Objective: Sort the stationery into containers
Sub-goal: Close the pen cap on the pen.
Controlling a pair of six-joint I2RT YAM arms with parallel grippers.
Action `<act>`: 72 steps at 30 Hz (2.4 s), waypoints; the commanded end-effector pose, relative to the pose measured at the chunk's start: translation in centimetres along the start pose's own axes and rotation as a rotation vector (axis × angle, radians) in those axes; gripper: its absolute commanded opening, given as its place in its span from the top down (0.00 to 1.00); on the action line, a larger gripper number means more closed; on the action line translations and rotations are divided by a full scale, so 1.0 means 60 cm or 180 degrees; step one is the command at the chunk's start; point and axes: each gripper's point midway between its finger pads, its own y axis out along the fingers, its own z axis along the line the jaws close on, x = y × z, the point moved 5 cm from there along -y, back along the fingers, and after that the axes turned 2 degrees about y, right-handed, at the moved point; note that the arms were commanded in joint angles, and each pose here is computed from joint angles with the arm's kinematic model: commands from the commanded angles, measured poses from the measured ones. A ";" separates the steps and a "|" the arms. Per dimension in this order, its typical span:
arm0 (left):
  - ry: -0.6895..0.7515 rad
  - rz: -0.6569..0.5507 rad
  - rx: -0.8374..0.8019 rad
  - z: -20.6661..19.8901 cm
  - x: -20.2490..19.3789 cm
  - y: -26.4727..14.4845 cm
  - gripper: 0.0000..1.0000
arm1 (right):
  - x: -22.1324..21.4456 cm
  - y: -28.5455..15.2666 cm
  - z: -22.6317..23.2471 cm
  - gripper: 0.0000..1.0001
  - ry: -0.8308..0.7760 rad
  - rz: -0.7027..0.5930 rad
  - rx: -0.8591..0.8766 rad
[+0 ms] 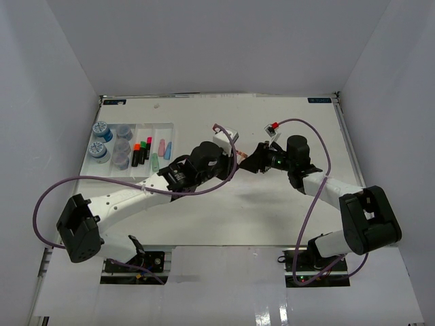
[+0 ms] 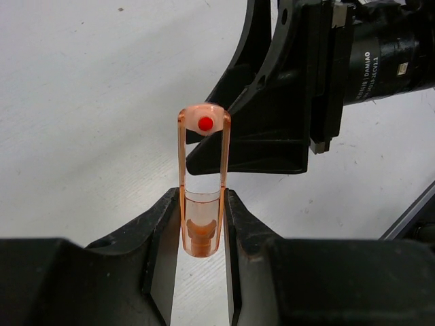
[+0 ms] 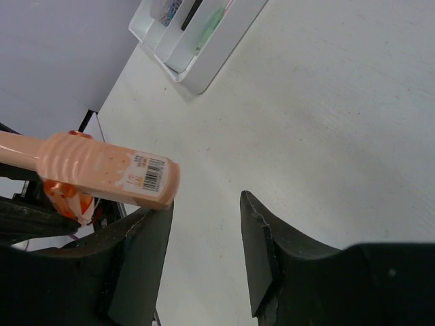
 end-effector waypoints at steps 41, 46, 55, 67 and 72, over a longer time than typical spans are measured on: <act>0.0156 -0.0912 -0.0294 0.015 0.001 -0.021 0.68 | 0.053 -0.008 0.059 0.50 -0.0294 -0.0177 0.0354; 0.0200 -0.1013 -0.0312 0.018 -0.001 -0.024 0.68 | 0.059 -0.010 0.064 0.50 -0.0337 -0.0195 0.0353; 0.0383 -0.1337 -0.0280 0.029 0.000 -0.044 0.71 | 0.084 -0.036 0.065 0.49 -0.0676 -0.0203 -0.0156; 0.0978 -0.1481 -0.0112 0.048 0.003 -0.061 0.77 | 0.141 -0.090 0.124 0.40 -0.0738 0.0094 -0.0591; 0.1099 -0.1414 -0.0163 0.044 0.003 -0.053 0.76 | 0.174 -0.094 0.176 0.38 -0.0767 0.0086 -0.0317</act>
